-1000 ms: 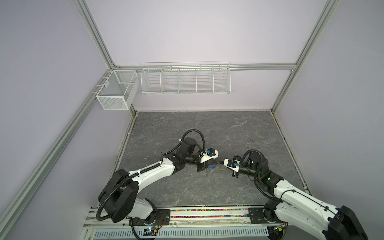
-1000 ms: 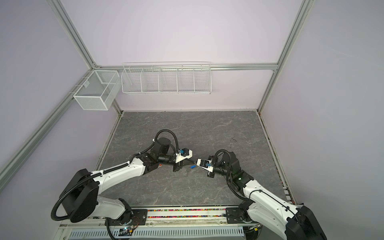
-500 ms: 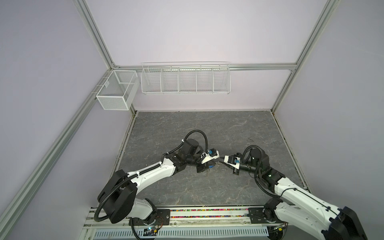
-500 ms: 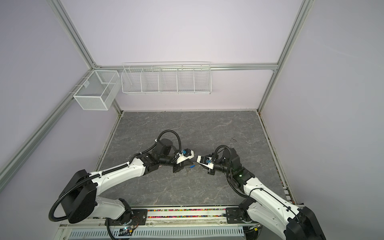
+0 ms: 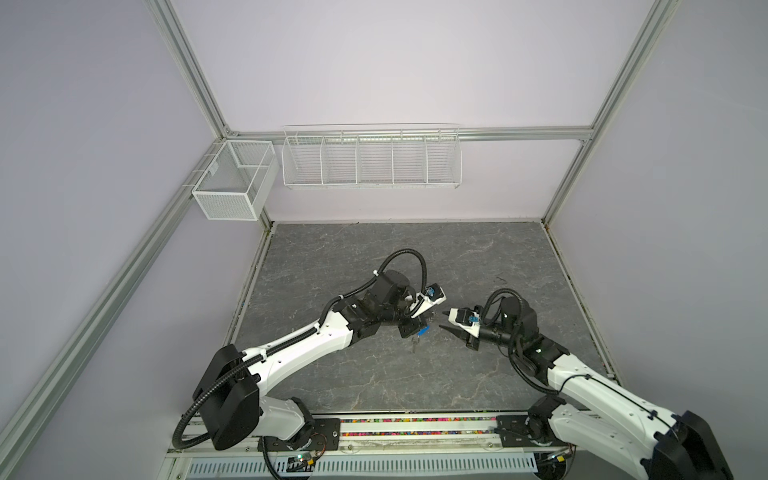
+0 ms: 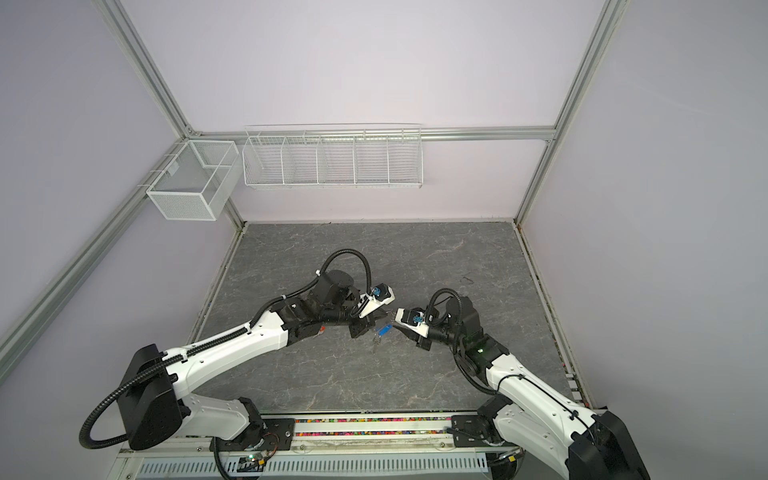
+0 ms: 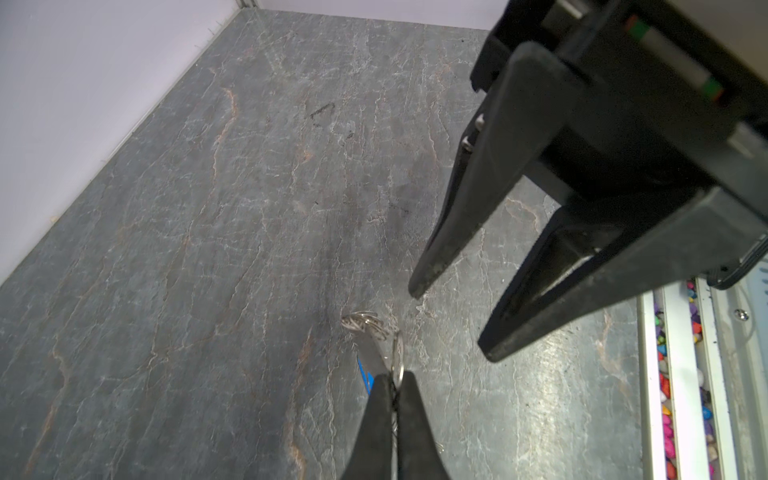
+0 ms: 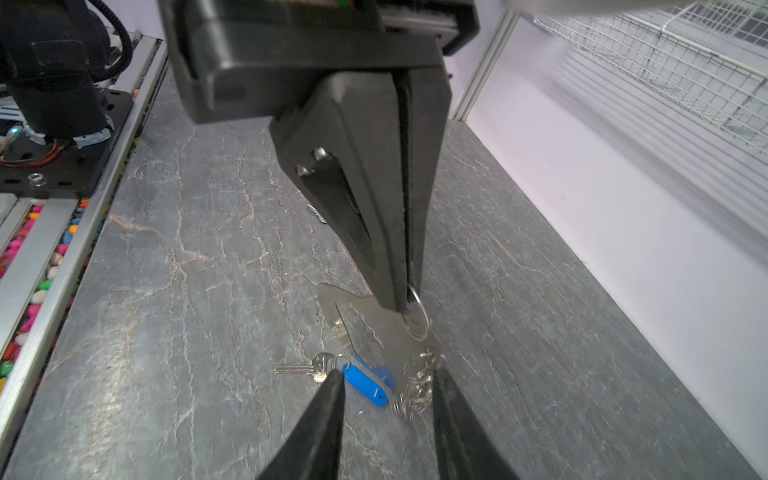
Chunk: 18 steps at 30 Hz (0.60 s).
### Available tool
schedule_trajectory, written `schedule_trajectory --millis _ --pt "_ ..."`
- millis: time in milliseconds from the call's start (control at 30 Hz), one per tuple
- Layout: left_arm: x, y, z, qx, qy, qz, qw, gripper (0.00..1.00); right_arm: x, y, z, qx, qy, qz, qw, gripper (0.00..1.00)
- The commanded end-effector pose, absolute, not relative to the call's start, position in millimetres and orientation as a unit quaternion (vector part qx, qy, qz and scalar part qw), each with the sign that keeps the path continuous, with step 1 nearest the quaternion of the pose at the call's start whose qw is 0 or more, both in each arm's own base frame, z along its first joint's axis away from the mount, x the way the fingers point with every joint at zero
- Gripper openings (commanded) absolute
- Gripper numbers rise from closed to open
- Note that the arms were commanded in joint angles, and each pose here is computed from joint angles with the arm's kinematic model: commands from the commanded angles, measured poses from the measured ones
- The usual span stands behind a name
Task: Put the keys on the keyring
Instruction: 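Grasp the split ring with the left gripper beside the right gripper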
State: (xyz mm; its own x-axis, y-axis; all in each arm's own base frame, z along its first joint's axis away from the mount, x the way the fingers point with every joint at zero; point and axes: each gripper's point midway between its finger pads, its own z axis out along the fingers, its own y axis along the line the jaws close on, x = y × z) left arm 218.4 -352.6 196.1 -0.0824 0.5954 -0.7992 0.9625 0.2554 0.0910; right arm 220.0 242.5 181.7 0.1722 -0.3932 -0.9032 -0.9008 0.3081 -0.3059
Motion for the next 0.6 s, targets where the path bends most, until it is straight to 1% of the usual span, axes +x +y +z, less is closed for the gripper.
schedule_trajectory --millis 0,67,133,200,300,400,533,567 --pt "221.5 -352.6 200.8 0.525 0.733 -0.236 0.363 0.0 223.1 242.8 182.0 -0.509 0.614 0.262 0.543 0.37" --pt "222.3 -353.6 202.3 0.514 0.743 -0.235 0.359 0.0 223.2 243.5 181.2 -0.509 0.614 0.265 0.541 0.32" --pt "222.6 -353.7 203.6 0.508 0.749 -0.231 0.357 0.0 225.6 242.6 182.9 -0.502 0.615 0.264 0.548 0.31" --pt "222.2 -353.5 202.8 0.504 0.756 -0.228 0.351 0.0 229.5 241.3 184.1 -0.491 0.613 0.258 0.563 0.37" --pt "219.3 -353.0 200.4 0.506 0.759 -0.222 0.345 0.0 231.9 239.2 183.2 -0.48 0.616 0.258 0.569 0.39" --pt "216.6 -353.4 198.6 0.51 0.758 -0.22 0.342 0.0 220.5 243.5 179.0 -0.509 0.594 0.27 0.561 0.39" --pt "212.1 -354.8 193.7 0.522 0.756 -0.215 0.332 0.0 216.8 249.7 177.5 -0.527 0.58 0.283 0.554 0.3" --pt "211.2 -355.5 193.0 0.524 0.755 -0.214 0.329 0.0 218.3 251.2 178.7 -0.525 0.579 0.286 0.554 0.27"
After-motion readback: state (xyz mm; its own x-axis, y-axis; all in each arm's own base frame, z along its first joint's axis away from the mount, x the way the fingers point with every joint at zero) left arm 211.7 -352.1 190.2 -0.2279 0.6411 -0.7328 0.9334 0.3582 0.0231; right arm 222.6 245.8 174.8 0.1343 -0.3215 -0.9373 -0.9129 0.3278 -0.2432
